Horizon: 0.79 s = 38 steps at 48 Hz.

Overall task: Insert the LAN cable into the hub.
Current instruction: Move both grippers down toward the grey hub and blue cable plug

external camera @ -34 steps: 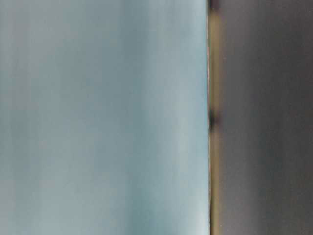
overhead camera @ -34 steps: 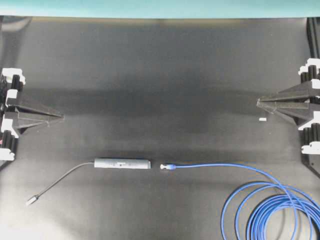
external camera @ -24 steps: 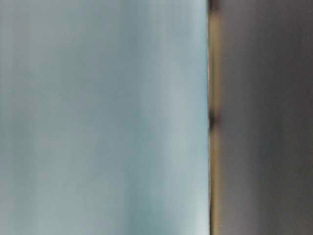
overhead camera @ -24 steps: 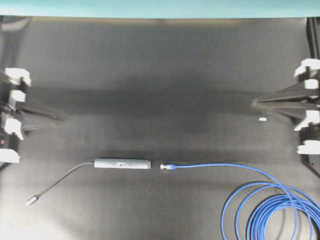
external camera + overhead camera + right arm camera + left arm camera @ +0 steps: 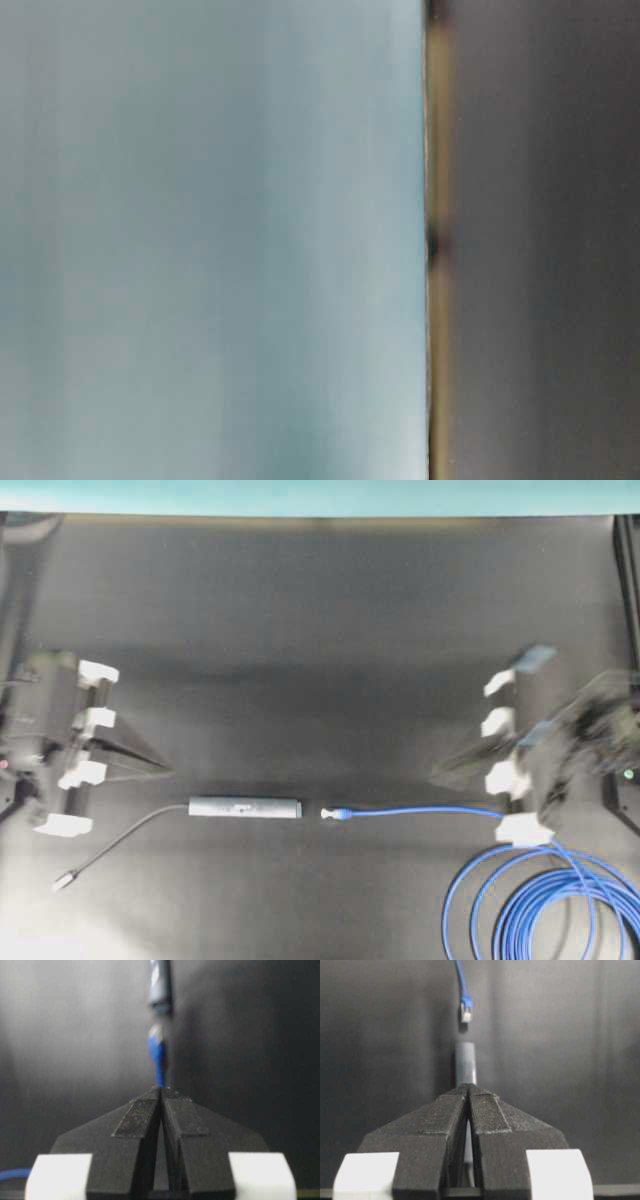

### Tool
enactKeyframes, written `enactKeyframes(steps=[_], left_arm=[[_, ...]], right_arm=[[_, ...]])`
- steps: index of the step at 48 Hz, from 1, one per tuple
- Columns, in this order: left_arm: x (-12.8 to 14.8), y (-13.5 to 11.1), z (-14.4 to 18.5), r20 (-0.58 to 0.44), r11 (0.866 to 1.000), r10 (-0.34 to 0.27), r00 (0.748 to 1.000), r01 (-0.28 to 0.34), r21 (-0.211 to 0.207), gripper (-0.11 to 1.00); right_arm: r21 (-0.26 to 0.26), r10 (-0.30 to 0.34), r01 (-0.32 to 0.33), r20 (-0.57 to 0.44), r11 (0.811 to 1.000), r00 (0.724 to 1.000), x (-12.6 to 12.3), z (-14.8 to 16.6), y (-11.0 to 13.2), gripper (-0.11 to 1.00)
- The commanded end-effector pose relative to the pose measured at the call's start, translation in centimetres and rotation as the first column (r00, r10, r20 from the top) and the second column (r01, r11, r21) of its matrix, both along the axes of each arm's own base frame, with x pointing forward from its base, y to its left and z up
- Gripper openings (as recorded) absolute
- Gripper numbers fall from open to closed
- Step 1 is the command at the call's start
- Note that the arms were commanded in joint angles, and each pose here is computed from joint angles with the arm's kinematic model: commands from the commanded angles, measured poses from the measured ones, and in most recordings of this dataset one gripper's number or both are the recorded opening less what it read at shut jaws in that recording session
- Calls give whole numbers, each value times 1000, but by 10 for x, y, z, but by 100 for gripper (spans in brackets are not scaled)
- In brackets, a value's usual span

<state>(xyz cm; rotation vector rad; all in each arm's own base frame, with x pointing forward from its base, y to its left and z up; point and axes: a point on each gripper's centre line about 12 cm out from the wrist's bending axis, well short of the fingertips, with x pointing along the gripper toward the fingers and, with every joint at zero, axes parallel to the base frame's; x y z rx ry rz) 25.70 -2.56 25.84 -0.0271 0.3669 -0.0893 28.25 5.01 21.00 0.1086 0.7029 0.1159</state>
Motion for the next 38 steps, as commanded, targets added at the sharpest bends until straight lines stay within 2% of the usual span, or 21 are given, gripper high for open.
enactKeyframes(steps=[1, 9, 17, 22, 26, 30, 34, 38], left_arm=[[8, -3, -1, 39, 1000, -9, 999, 9, -9, 0], [12, -5, -24, 29, 1000, -16, 999, 16, -12, 0], [10, -5, -49, 15, 1000, -18, 1000, 18, -19, 0], [12, -6, -56, 15, 999, -10, 1000, 11, -43, 0], [16, -6, -62, 12, 997, -1, 1000, 2, -73, 2], [18, -7, -70, -3, 996, 5, 1000, -5, -89, 18], [21, -8, -77, -9, 995, 6, 1000, -6, -100, 44], [25, -10, -81, 18, 994, -2, 1000, 4, -108, 68]], right_arm=[[-13, -2, 1, -20, 1000, 1000, 13, -4, 0, 0], [-8, -6, 6, 0, 1000, 1000, 30, -10, 3, 0], [-8, -1, 1, -19, 1000, 1000, 35, -17, 6, 0], [-17, 16, -17, -39, 1000, 999, 38, -19, 11, 1], [-24, 21, -22, -50, 999, 999, 39, -20, 11, 5], [-24, 20, -21, -47, 999, 999, 40, -21, 11, 13], [-23, 21, -21, -34, 1000, 999, 41, -21, 11, 26], [-21, 19, -20, -26, 1000, 999, 42, -20, 11, 48]])
